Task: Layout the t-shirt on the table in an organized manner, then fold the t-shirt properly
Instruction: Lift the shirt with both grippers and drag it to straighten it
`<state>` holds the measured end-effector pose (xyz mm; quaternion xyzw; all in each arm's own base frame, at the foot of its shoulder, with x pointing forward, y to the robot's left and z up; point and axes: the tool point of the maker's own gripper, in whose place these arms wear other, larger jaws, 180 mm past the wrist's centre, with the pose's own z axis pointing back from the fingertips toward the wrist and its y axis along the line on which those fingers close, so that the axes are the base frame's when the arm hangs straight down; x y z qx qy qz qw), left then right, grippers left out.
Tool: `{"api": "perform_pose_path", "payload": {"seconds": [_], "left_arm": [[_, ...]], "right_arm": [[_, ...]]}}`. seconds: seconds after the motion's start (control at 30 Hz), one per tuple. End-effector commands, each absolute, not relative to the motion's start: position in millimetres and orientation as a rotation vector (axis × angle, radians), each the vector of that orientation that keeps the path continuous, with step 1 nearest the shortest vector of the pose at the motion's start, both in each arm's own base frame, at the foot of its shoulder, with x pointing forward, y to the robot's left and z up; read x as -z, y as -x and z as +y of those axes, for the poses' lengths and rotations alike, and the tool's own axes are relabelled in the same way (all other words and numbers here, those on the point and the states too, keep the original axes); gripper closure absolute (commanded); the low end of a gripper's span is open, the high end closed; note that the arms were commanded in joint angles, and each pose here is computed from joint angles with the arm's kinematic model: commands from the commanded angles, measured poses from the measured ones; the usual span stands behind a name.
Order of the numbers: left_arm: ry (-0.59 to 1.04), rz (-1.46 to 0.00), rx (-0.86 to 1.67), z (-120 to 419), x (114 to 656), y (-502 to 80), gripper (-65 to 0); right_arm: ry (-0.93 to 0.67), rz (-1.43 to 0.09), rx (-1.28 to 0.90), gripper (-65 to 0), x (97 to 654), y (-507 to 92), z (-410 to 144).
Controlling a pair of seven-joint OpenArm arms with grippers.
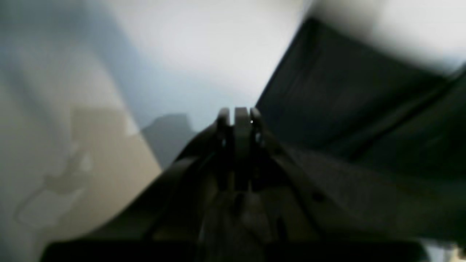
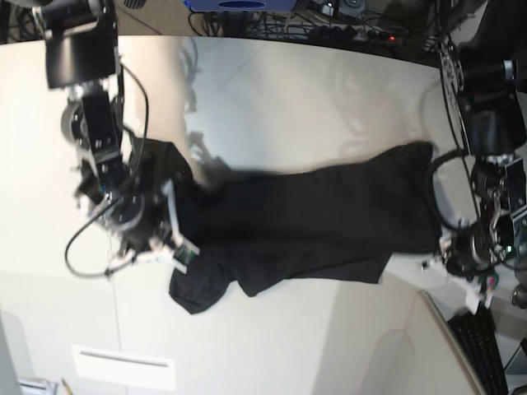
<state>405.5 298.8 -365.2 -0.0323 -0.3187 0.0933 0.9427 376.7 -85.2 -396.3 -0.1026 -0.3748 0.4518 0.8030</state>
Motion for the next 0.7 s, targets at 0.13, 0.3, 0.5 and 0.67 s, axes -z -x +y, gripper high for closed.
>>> {"api": "perform_pose_path", "payload": {"seconds": [0.13, 0.3, 0.5, 0.67], "left_arm": [[0.096, -0.756, -0.111, 266.2, 308.0, -469.7, 0.0], [0.17, -0.915, -0.113, 240.6, 225.1, -525.8, 0.0], [0.177, -1.201, -0.046, 222.5, 112.3, -537.9, 0.0], [0.164, -1.199, -0.089, 234.8, 129.8, -490.5, 0.0]], "right_arm": [[0.344, -0.912, -0.924, 0.0, 337.0, -443.6, -116.9], [0.49, -1.069, -0.847, 0.0, 243.9, -495.0, -155.6], [0.689, -1.304, -0.837, 0.0, 129.9, -491.4, -170.4], [0.732, -1.271, -0.853, 0.0, 148.8, -433.9, -165.1]]}}
